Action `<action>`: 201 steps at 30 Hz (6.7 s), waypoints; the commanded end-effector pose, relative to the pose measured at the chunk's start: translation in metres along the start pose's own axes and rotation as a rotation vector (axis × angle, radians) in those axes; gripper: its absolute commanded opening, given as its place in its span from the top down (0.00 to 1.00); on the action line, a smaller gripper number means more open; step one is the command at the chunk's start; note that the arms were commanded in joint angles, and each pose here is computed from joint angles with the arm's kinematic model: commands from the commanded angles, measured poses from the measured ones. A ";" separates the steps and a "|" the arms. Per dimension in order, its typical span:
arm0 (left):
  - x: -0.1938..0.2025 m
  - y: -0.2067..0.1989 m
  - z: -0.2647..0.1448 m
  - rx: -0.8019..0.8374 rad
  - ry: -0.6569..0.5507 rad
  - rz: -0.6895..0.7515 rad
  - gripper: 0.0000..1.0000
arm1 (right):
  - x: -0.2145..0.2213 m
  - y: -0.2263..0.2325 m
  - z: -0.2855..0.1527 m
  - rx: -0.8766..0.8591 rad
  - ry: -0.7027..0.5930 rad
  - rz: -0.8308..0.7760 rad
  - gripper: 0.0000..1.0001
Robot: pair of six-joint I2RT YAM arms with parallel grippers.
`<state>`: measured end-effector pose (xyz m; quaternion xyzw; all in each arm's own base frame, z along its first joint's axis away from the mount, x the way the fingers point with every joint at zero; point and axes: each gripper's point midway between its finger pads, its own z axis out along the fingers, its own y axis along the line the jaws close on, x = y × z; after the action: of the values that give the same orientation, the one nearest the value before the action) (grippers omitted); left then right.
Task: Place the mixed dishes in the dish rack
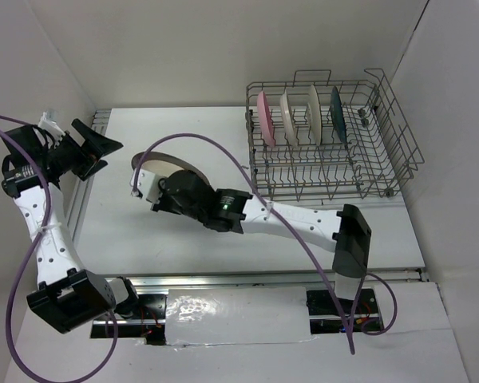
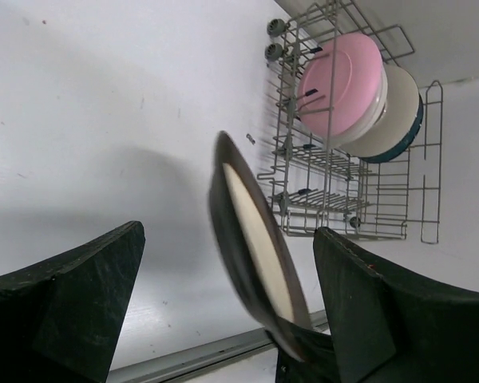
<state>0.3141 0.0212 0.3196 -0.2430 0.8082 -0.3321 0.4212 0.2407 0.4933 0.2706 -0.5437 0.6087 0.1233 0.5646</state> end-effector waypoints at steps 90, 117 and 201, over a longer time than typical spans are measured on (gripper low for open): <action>0.048 0.044 0.022 0.025 0.107 -0.077 0.01 | 0.137 -0.365 -0.243 0.628 -0.196 0.956 1.00; 0.054 0.050 0.023 0.015 0.117 -0.082 0.01 | 0.191 -0.350 -0.232 0.628 -0.115 1.039 1.00; 0.057 0.060 0.029 -0.003 0.133 -0.101 0.01 | 0.212 -0.383 -0.282 0.605 -0.147 1.073 1.00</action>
<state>0.2991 0.0107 0.2331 -0.2749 0.8215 -0.3670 0.3389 0.4244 0.0429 0.3005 0.0739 0.8194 0.2897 0.4892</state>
